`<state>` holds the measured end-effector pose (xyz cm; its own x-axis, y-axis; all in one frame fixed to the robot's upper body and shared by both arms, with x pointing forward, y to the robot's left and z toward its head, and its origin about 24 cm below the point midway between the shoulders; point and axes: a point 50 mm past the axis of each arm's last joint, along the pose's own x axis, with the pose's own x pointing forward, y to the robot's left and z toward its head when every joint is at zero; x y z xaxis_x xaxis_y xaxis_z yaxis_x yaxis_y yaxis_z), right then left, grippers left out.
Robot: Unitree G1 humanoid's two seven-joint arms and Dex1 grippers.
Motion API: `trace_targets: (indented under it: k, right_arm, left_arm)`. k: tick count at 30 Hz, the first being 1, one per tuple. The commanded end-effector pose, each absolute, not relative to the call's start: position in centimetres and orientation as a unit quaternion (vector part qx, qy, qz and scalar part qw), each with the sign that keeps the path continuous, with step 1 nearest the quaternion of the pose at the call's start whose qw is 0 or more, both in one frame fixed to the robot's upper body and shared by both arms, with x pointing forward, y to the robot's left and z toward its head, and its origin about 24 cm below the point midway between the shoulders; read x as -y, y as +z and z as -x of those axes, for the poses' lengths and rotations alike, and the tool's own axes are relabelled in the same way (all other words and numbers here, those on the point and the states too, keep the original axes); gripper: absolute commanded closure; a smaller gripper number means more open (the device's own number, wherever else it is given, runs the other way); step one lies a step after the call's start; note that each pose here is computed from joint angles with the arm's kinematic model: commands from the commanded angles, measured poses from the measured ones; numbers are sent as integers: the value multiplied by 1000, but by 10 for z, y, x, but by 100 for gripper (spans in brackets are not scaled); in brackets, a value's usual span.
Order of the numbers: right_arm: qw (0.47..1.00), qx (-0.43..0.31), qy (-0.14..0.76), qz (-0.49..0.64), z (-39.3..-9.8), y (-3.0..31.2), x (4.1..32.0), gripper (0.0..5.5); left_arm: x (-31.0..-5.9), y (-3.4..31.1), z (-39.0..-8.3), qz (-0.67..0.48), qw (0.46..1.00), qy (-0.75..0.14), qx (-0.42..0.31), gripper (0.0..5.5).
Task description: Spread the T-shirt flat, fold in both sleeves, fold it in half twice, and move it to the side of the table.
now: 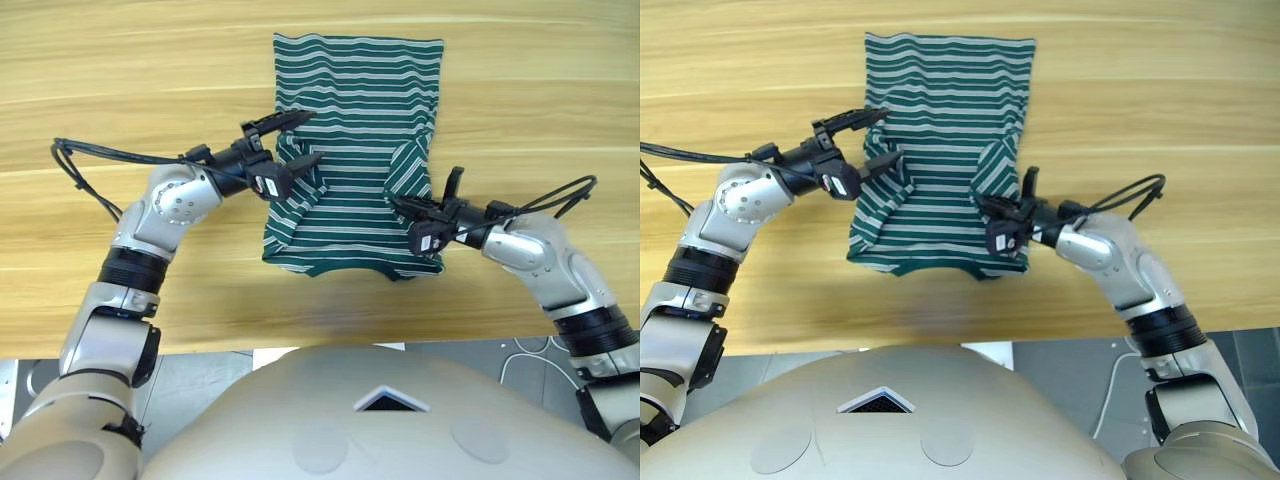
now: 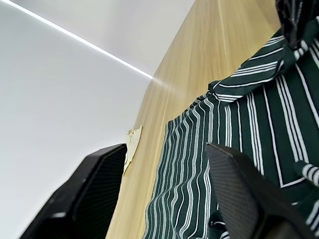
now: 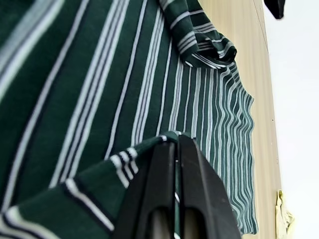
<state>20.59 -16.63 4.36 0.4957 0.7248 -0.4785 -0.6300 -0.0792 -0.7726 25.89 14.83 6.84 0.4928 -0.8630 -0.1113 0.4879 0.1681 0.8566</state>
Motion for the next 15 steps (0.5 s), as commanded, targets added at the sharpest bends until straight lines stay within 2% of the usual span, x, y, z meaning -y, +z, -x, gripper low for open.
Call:
trace_targets:
  k: [1,4,9,12,15]
  right_arm:
    - [658,8,511,553,-205,32,173,548]
    - [654,-1,509,560,-207,29,176,548]
    - [656,-5,507,559,-207,27,176,456]
    - [680,24,498,537,-210,39,171,415]
    - [705,65,498,500,-208,58,166,360]
  left_arm:
    - [-148,67,-258,-453,737,-459,203,252]
    - [-149,67,-257,-453,737,-459,202,252]
    - [-148,67,-257,-447,738,-466,199,252]
    - [-148,69,-256,-430,743,-475,193,252]
    - [-149,70,-247,-394,742,-512,180,205]
